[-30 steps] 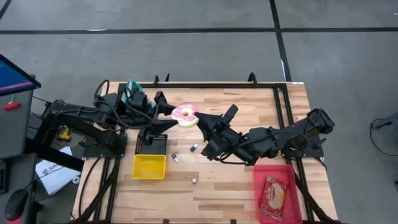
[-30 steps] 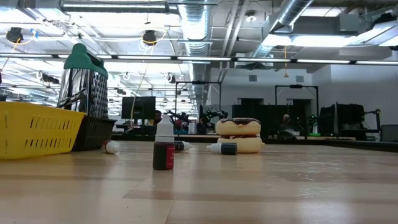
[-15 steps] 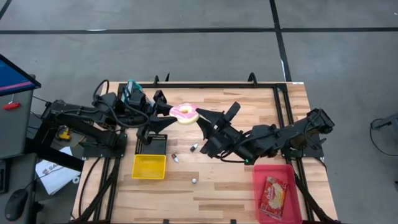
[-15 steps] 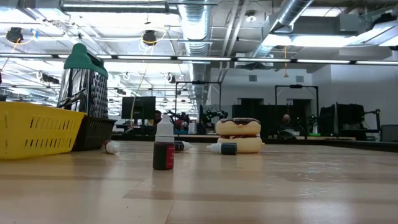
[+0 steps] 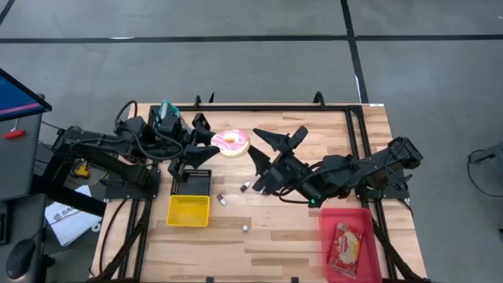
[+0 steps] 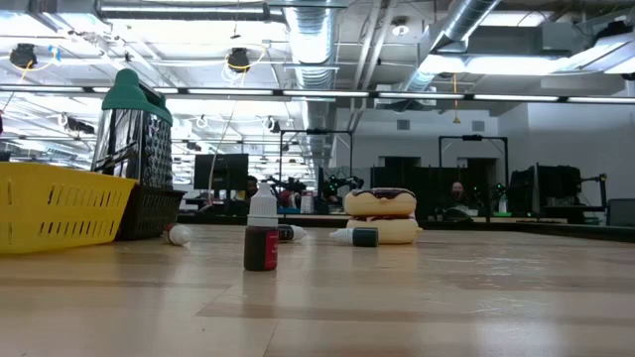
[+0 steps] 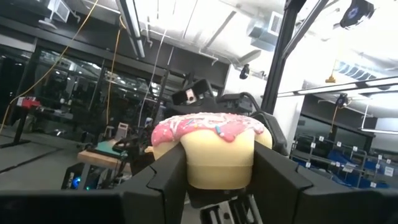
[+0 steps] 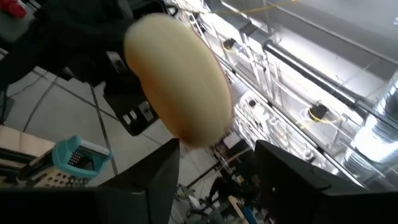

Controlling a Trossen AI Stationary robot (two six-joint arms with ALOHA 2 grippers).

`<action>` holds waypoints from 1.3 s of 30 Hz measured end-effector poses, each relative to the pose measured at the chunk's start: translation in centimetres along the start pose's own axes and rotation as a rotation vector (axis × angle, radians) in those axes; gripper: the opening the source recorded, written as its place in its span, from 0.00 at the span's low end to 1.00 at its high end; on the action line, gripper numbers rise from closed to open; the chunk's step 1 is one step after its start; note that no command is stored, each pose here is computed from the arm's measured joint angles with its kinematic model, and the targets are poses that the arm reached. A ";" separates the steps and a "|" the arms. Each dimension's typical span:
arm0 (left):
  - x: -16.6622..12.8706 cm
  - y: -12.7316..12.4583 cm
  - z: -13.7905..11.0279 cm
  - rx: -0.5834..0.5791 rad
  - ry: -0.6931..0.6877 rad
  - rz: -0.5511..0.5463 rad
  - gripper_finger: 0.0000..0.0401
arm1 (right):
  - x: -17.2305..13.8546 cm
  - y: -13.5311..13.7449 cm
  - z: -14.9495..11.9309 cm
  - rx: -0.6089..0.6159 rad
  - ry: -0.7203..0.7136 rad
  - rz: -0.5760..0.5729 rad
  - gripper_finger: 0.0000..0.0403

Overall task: Pick & Place Food Item
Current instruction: Put the pink donut into the black bin

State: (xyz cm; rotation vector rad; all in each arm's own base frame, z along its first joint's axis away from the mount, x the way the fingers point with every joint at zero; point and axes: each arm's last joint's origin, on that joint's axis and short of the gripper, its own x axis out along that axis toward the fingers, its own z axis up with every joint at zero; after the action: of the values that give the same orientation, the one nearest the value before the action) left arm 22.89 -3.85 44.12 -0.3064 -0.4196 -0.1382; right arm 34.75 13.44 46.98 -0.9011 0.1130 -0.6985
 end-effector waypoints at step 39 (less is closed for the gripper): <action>-13.4 -3.3 -3.3 0.067 0.753 0.557 0.37 | -5.0 0.3 1.1 0.248 0.344 -0.107 0.52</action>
State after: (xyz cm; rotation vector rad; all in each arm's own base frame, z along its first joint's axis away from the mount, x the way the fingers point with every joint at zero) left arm 11.39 -7.13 36.54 -0.2732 0.4120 0.3032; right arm 31.42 17.25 46.51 -0.5468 0.2791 -0.9418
